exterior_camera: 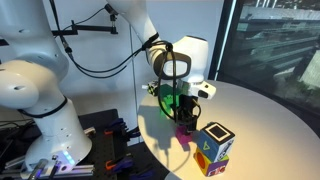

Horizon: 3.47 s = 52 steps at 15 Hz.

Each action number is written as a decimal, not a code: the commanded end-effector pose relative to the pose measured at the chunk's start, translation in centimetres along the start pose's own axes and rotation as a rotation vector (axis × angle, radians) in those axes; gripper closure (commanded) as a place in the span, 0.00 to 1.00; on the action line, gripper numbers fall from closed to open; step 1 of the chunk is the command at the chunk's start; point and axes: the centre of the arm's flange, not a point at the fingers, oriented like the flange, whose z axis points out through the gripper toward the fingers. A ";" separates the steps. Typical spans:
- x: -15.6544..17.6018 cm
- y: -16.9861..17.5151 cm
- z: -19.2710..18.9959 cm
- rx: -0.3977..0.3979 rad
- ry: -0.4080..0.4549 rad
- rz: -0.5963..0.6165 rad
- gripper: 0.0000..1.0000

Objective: Pick up the pink block and put it on the orange block

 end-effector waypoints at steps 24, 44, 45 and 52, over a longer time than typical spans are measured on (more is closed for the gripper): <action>1.3 -0.4 1.1 -0.031 -0.006 0.052 0.69; 1.9 -3.1 -9.7 -0.019 0.023 0.138 0.69; 2.1 -3.6 -9.9 -0.021 0.024 0.139 0.69; 3.0 -7.4 -10.7 -0.040 0.027 0.147 0.69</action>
